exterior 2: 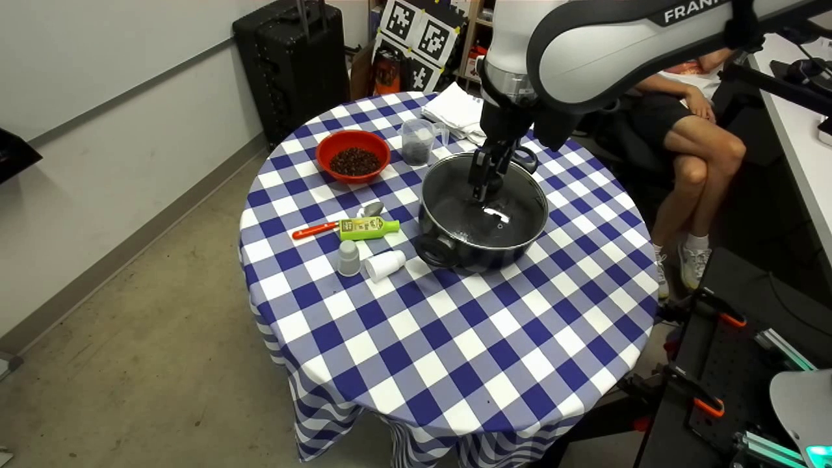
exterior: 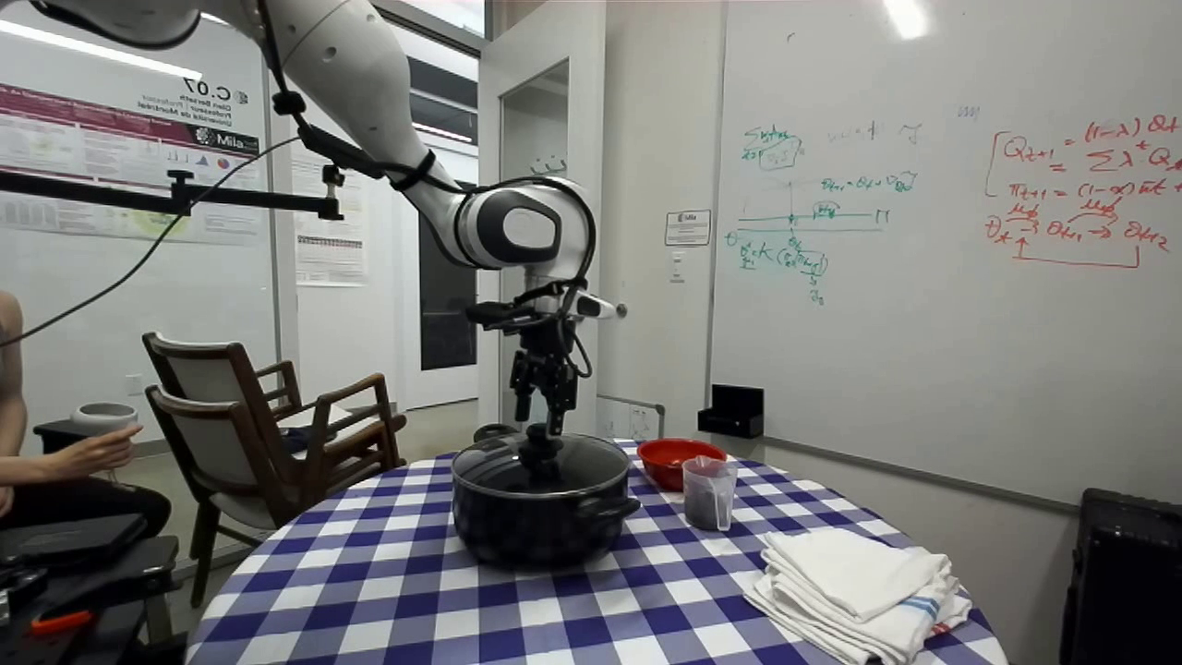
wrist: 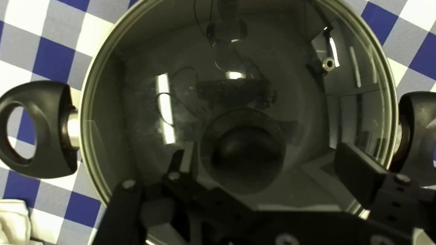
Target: Remove the lid from the black pot and put it on the table
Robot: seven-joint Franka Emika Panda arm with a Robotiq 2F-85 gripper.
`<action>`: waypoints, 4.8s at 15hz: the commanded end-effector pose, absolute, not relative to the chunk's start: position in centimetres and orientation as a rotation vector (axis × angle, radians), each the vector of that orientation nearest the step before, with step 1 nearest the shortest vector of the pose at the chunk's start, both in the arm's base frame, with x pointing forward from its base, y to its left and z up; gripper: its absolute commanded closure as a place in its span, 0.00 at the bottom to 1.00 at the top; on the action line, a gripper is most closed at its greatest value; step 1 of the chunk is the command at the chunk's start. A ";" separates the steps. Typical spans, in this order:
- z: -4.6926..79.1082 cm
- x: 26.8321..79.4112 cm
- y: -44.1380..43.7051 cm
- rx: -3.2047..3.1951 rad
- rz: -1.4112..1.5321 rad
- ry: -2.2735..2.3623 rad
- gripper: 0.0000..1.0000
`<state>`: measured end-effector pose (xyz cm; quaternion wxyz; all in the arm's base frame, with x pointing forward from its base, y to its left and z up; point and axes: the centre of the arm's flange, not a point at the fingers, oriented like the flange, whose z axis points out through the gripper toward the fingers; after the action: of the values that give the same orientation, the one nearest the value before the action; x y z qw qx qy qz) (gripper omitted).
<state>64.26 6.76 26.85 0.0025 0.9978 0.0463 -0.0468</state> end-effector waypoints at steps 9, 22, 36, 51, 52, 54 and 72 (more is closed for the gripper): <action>26.1 65.1 6.1 3.158 -0.155 0.131 0.09; 26.9 64.7 5.6 3.162 -0.170 0.100 0.74; 40.9 52.1 2.9 3.187 0.010 0.234 0.74; 25.5 41.0 -12.4 3.195 -0.035 -0.777 0.74; 24.9 41.0 -12.6 3.171 -0.008 -0.855 0.74; 23.8 41.2 -12.7 3.100 0.033 -0.983 0.74; 18.2 42.2 -12.3 3.050 -0.054 -0.879 0.74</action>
<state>41.47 -12.27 18.33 -0.0294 0.9494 -0.3121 -0.0198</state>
